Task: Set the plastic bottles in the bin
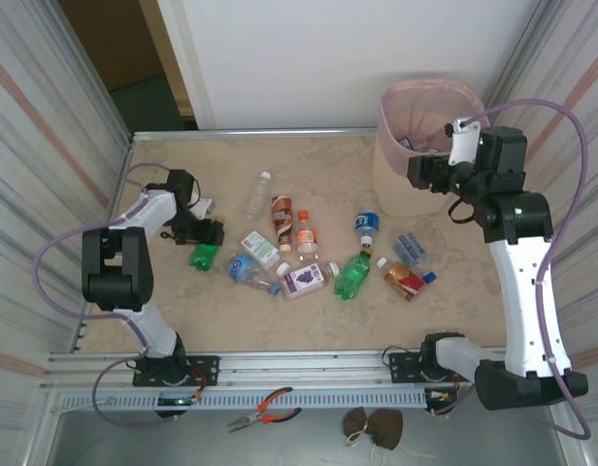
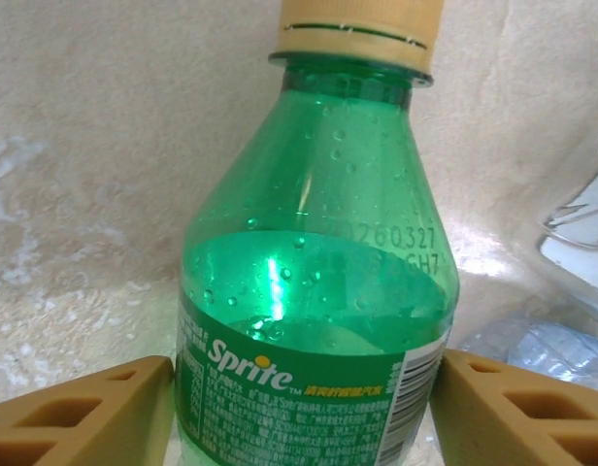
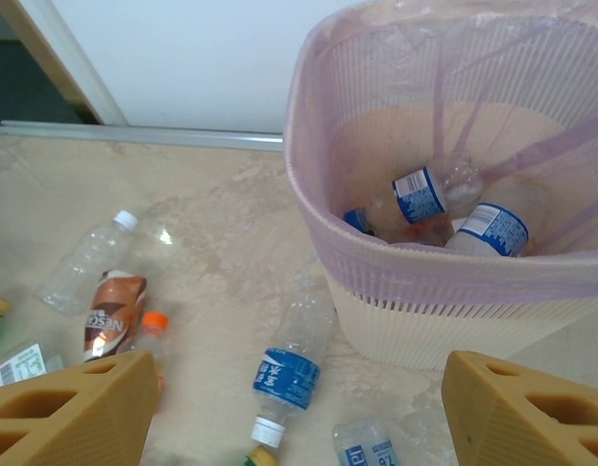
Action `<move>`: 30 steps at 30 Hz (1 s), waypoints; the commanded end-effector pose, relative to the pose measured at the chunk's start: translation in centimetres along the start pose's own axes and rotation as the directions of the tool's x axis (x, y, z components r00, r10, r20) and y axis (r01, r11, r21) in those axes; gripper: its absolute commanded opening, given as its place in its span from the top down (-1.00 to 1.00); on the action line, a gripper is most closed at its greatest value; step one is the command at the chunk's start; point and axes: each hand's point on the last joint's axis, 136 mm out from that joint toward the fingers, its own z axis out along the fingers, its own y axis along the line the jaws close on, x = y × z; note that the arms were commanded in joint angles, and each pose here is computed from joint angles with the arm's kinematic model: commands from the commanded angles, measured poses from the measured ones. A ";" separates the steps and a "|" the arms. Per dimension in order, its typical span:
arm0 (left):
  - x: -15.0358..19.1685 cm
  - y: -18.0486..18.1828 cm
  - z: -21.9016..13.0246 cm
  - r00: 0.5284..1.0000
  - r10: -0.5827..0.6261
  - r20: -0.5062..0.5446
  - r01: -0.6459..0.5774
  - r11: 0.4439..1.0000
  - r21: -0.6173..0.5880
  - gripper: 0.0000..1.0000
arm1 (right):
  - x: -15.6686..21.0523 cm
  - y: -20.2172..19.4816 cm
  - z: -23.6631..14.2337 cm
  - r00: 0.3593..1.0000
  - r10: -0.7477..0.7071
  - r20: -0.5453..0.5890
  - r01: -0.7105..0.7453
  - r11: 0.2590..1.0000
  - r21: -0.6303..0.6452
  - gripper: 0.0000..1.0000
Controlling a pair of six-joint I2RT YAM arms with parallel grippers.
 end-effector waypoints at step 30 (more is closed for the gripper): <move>5.7 -1.2 2.6 0.974 -0.030 -0.224 0.038 0.999 0.035 -0.39 | 0.9 0.7 -0.3 1.000 0.022 0.020 -0.022 0.999 -0.035 -0.51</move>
